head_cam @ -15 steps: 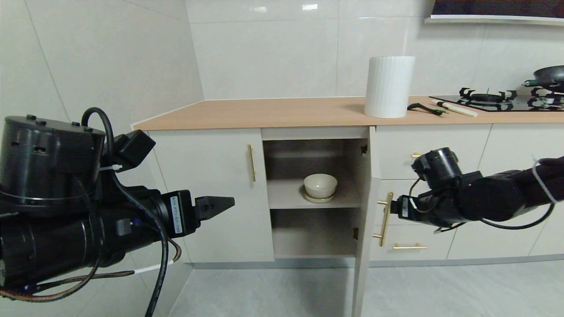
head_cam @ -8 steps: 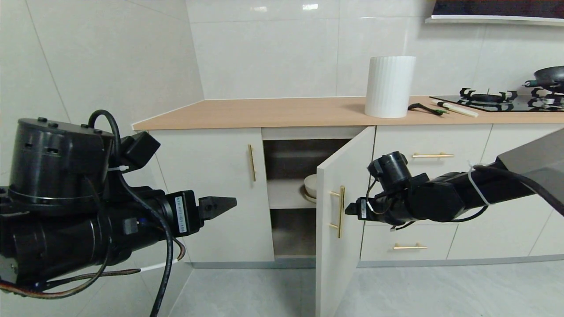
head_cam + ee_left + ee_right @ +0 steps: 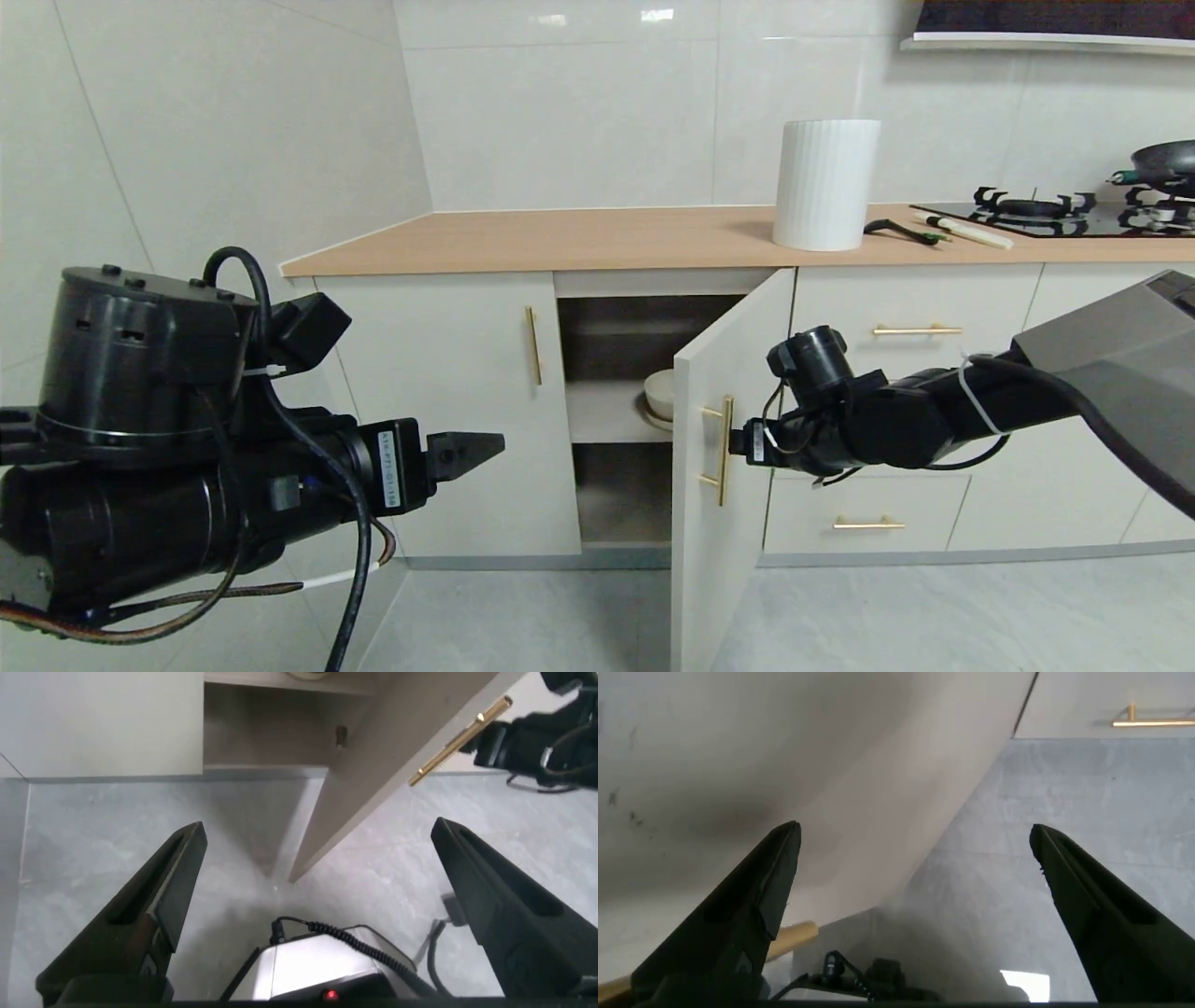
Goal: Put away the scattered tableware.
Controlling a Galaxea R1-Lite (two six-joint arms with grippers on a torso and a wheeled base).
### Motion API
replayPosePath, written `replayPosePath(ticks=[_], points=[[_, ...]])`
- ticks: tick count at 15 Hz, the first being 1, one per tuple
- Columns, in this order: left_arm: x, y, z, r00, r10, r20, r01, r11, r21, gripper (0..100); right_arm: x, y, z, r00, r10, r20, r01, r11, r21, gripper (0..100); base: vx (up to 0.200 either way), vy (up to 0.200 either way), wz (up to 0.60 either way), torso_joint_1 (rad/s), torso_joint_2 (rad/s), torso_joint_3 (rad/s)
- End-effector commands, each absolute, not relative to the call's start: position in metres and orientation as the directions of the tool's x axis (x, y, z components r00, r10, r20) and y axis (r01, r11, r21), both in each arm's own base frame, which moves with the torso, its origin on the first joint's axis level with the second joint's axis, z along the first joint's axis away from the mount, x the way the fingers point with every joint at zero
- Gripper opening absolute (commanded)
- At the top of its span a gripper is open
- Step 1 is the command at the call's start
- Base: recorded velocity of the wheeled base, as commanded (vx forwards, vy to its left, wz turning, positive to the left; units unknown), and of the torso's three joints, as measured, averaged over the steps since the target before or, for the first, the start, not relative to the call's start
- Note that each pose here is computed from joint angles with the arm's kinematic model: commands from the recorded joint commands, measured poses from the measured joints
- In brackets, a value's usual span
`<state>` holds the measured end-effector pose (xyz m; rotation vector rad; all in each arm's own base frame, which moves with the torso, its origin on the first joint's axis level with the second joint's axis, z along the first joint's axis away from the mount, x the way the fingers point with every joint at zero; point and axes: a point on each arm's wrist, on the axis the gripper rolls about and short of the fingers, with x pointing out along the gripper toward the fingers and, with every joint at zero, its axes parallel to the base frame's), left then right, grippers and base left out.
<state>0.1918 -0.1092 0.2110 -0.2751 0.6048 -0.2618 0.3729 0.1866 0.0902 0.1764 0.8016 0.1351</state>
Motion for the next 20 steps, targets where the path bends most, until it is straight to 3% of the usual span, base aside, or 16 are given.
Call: replayPosePath(ticks=[1,10,20], points=[[0.191,-0.109,0.211,0.793,-0.32,-0.519,0.161,0.931,-0.328,100,0.376,0.19,0.083,0.682,0.188,-0.707,-0.048,0.976,0.213,100,0.2,0.0,0.0,-0.002,0.0,-0.007],[0.193,-0.11,0.209,0.79,-0.316,-0.526,0.157,0.933,-0.325,100,0.392,0.211,0.081,0.728,0.262,-0.633,0.025,0.913,0.407,100,0.2,0.0,0.0,0.001,0.0,0.001],[0.195,-0.112,0.206,0.786,-0.315,-0.532,0.157,0.934,-0.322,100,0.428,0.211,0.089,0.792,0.249,-0.557,0.171,0.786,0.594,100,0.0,0.0,0.0,0.0,0.0,0.0]])
